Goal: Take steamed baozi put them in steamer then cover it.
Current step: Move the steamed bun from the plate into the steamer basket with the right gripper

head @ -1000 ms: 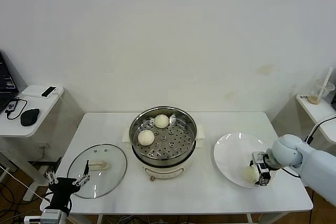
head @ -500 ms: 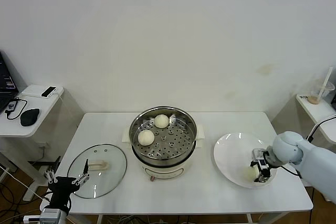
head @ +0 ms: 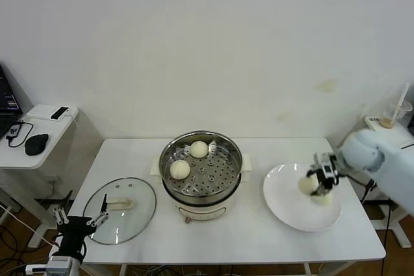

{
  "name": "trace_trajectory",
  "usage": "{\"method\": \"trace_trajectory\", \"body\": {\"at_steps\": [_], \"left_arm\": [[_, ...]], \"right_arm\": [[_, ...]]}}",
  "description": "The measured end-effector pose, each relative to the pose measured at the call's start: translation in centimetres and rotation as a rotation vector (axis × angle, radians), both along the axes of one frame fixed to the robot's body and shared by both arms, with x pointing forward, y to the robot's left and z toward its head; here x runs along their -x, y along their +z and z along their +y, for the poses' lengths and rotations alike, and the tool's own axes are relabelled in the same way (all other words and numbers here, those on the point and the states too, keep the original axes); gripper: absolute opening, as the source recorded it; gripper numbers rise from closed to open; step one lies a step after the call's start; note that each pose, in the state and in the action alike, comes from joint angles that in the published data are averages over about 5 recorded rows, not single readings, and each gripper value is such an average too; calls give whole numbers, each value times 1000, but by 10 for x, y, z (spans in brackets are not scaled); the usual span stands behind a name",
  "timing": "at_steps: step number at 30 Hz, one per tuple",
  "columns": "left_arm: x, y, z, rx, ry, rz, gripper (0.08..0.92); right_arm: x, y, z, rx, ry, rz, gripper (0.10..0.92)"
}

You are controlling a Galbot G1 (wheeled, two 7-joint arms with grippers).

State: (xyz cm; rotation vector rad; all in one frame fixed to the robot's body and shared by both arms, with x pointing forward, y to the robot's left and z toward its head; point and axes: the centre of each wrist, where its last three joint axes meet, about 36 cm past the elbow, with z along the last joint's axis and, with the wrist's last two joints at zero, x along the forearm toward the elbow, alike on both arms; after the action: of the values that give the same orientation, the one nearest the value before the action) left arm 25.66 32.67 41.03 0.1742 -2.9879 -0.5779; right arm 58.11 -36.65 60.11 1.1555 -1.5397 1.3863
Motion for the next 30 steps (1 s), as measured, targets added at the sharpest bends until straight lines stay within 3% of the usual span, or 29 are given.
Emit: {"method": "trace_trajectory", "body": {"at_steps": [8,14,21,30], "left_arm": [[1,1,2,1,12,-6,823],[2,3,2,-3,22,-14,823],[4,9,5,-10,34,-26,823],[8,11,8,-13,56,-32,823]], "right_arm": [[-24,80,67,-58,137,-115,623],[-29,108,133,-75,286,-150,626],[-24,96,203,-68,487,-134,628],[-18,38,261,-17,711,-108,622]]}}
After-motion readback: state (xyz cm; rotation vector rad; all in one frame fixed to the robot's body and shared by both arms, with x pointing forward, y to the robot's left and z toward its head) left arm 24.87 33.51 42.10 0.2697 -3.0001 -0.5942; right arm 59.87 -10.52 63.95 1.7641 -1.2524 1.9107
